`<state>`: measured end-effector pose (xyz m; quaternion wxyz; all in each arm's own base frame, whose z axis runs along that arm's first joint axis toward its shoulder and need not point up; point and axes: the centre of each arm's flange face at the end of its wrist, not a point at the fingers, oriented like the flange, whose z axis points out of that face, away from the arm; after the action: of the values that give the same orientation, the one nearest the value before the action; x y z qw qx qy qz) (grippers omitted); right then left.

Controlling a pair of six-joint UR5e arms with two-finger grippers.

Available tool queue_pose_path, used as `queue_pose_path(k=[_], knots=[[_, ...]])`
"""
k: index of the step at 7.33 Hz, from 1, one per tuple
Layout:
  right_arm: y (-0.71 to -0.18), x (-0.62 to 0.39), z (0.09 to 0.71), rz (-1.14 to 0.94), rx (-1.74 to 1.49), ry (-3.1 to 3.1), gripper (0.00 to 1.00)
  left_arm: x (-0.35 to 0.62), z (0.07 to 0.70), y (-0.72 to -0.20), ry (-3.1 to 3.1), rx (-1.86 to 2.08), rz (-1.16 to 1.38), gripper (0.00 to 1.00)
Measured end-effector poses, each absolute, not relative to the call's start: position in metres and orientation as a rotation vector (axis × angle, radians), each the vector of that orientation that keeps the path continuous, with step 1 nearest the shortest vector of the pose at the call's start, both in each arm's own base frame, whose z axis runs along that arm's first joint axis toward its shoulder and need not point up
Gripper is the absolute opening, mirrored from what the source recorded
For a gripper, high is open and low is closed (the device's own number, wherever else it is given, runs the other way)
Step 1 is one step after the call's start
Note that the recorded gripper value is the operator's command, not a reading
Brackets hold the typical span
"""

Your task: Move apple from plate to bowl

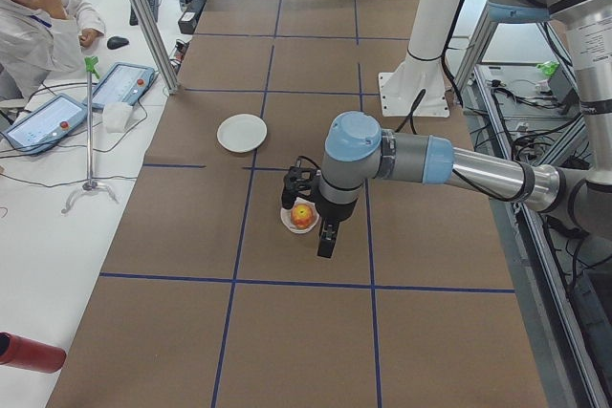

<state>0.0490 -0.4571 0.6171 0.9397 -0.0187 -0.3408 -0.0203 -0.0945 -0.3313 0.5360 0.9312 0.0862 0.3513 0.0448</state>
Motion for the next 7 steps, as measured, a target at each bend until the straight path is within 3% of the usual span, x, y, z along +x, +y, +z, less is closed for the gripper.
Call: queue_pose_path(k=[7], knots=[[-0.457, 0.049, 0.617, -0.042, -0.038, -0.696, 1.00, -0.097, 0.516, -0.324, 0.707, 0.217, 0.100, 1.00]])
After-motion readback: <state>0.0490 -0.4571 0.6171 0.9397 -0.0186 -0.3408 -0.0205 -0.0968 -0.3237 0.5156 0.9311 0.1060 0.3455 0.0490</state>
